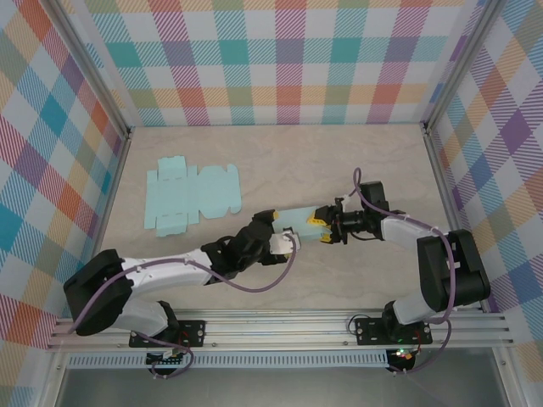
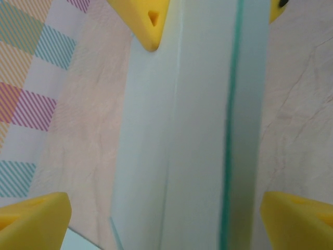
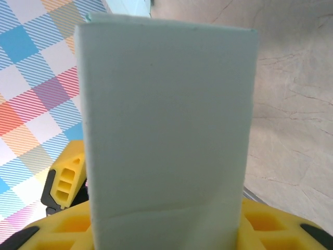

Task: Fold the paper box

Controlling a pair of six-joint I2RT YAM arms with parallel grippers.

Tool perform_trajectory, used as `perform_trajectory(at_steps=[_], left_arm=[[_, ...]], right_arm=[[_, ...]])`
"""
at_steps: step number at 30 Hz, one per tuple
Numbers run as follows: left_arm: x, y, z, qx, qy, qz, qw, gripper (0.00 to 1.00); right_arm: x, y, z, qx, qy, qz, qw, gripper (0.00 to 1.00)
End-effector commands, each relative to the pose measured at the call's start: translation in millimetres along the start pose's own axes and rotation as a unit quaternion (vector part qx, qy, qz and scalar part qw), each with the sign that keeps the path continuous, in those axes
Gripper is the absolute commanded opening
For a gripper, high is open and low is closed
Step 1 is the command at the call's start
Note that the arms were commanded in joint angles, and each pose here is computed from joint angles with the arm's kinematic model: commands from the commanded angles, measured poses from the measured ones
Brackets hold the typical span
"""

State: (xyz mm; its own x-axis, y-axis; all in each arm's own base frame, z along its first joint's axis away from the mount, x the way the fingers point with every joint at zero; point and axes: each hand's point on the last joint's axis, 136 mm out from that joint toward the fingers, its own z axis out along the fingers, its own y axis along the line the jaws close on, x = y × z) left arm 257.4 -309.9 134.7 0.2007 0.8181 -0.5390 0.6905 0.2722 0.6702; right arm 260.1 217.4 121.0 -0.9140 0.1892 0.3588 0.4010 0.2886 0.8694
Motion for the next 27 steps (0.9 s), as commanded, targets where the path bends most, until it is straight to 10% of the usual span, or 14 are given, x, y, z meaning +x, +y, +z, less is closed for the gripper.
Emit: perform_trajectory(at_steps=[1,11,27], left_arm=[[-7.3,15.9,5.5,-0.039,0.023,0.029,0.999,0.91],[-9.9,15.5,4.3,-0.010,0.049,0.022,0.999,0.52],[10.3,-8.6,-38.1,0.190,0.115,0.018,0.975,0.34]], right_arm=[[7.0,7.9,-4.1,-0.009,0.012,-0.011,1.000,0.36],[6.0,3.5,-2.6,-0.003,0.016,-0.011,1.000,0.41],[-8.9,14.0,-57.4,-0.017,-0.084,-0.051,0.995,0.74]])
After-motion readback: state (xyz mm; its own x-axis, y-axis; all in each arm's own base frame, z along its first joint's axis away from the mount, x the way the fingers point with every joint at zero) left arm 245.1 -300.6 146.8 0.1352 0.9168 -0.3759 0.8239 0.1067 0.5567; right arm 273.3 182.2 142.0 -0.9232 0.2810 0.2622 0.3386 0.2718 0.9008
